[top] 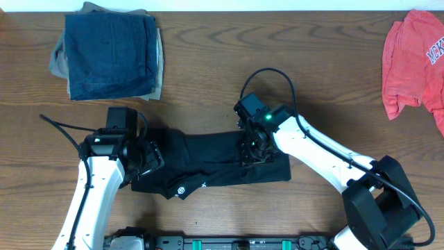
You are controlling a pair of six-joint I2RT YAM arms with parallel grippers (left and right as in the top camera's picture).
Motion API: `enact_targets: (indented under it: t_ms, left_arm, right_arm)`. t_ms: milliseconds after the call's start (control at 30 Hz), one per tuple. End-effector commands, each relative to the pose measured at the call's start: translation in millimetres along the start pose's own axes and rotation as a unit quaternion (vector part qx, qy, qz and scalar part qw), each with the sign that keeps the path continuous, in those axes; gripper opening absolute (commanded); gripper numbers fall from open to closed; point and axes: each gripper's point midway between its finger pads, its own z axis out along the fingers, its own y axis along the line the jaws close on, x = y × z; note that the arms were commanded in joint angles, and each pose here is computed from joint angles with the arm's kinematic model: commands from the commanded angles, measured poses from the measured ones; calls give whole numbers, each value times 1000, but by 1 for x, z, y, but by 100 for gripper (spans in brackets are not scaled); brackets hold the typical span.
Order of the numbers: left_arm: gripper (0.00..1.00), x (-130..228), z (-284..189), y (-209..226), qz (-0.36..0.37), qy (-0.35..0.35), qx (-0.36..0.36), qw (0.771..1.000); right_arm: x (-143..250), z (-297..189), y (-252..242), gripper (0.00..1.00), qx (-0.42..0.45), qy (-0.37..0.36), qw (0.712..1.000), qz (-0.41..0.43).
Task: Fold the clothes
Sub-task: 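Fold the strip's right end leftward toward the left gripper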
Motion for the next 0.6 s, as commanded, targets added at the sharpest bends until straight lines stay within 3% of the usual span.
enact_targets:
  t_ms: [0,433,567]
  left_arm:
    - [80,-4,-3,1,-4,-8,-2,1000]
    - [80,-4,-3,1,-4,-8,-2,1000]
    - [80,-4,-3,1,-4,-8,-2,1000]
  right_arm:
    - [-12,-12,-7,29,-1,-10,1000,8]
    - [-39,-34,-54,37,26,-38,998,44]
    - [-48,-31,-71,25,65,-63,995,47]
